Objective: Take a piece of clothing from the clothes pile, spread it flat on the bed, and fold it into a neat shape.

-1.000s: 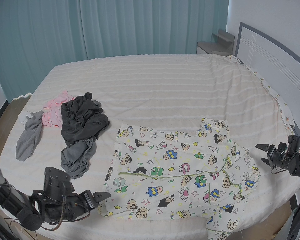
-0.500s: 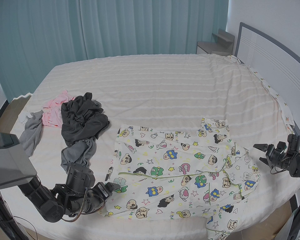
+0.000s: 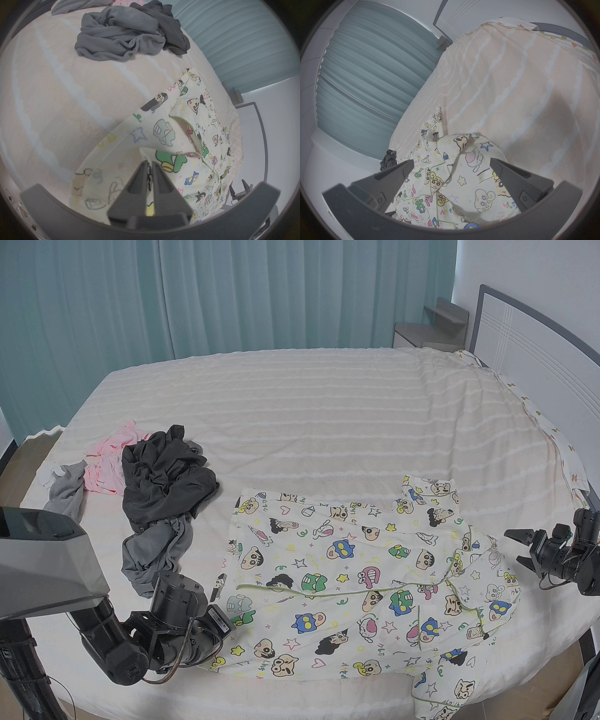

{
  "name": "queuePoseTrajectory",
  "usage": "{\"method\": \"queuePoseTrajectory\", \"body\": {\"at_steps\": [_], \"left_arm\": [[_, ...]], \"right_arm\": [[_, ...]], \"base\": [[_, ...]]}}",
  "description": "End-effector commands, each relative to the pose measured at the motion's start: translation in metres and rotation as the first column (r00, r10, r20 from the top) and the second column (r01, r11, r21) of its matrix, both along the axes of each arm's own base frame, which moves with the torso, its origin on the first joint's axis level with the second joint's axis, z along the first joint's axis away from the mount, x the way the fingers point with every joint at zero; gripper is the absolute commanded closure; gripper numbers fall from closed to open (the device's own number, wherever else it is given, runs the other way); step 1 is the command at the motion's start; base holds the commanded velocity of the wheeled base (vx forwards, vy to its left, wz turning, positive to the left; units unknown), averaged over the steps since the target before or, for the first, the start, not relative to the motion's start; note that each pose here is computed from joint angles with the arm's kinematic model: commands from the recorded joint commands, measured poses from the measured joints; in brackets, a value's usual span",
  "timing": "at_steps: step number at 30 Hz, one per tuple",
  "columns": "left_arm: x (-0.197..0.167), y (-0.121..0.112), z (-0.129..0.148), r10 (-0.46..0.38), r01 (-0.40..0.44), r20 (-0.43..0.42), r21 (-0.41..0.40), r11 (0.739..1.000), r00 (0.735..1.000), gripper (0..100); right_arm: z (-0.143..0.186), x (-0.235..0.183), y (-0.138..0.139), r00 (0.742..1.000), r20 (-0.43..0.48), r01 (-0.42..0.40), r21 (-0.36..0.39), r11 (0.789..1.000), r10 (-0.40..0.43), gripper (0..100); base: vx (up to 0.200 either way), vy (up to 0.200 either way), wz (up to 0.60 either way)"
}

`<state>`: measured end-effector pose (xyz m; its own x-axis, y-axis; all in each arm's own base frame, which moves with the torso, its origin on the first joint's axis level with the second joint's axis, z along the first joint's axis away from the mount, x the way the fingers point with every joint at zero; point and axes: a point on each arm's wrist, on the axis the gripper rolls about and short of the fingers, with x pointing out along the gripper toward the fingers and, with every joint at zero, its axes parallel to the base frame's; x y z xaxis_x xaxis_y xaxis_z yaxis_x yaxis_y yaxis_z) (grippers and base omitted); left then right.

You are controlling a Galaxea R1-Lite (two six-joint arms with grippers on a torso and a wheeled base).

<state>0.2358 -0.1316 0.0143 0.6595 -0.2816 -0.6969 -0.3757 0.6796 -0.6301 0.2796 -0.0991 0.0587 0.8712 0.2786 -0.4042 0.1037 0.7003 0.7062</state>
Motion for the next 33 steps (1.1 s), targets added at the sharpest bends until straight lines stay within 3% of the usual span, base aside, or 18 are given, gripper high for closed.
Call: {"method": "queuePoseTrajectory", "body": {"at_steps": [1, 13, 14, 17, 18, 21, 23, 27, 33], "left_arm": [[0.006, -0.002, -0.010, 0.024, -0.025, 0.028, 0.022, 0.999, 0.999, 100], [0.004, 0.001, 0.036, 0.031, -0.026, 0.217, -0.029, 0.999, 0.976, 100], [0.003, 0.003, 0.051, 0.030, -0.017, 0.282, -0.047, 0.999, 0.959, 100], [0.001, 0.004, 0.065, 0.030, -0.008, 0.345, -0.068, 0.998, 0.938, 100], [-0.002, 0.006, 0.076, 0.014, 0.010, 0.395, -0.059, 0.998, 0.918, 100], [-0.005, 0.007, 0.080, -0.001, 0.020, 0.414, -0.043, 0.999, 0.910, 100], [-0.011, 0.010, 0.088, -0.031, 0.045, 0.455, -0.019, 0.999, 0.890, 100], [-0.008, 0.011, 0.083, -0.033, 0.038, 0.442, -0.002, 0.999, 0.896, 100], [0.007, 0.020, 0.059, 0.000, -0.018, 0.373, 0.046, 0.999, 0.928, 100]], "right_arm": [[-0.002, -0.001, 0.004, 1.000, -0.008, -0.015, 0.000, 1.000, 0.015, 0], [0.000, -0.004, 0.005, 1.000, 0.010, -0.017, -0.003, 1.000, 0.017, 0], [0.000, -0.004, 0.005, 1.000, 0.019, -0.017, -0.002, 1.000, 0.017, 0], [0.000, -0.003, 0.005, 1.000, 0.026, -0.016, -0.006, 1.000, 0.016, 0], [-0.001, -0.004, 0.006, 0.999, 0.030, -0.016, -0.006, 1.000, 0.016, 0], [0.000, -0.004, 0.006, 0.999, 0.033, -0.016, -0.007, 1.000, 0.017, 0], [0.000, -0.004, 0.006, 0.999, 0.032, -0.017, -0.008, 1.000, 0.017, 0], [-0.001, -0.004, 0.006, 0.999, 0.031, -0.017, -0.007, 1.000, 0.017, 0], [-0.001, -0.004, 0.006, 0.999, 0.031, -0.017, -0.007, 1.000, 0.017, 0]], "base": [[0.000, 0.000, 0.00], [0.000, 0.000, 0.00], [0.000, 0.000, 0.00], [0.000, 0.000, 0.00], [0.000, 0.000, 0.00], [0.000, 0.000, 0.00], [0.000, 0.000, 0.00], [0.000, 0.000, 0.00], [0.000, 0.000, 0.00]]}}
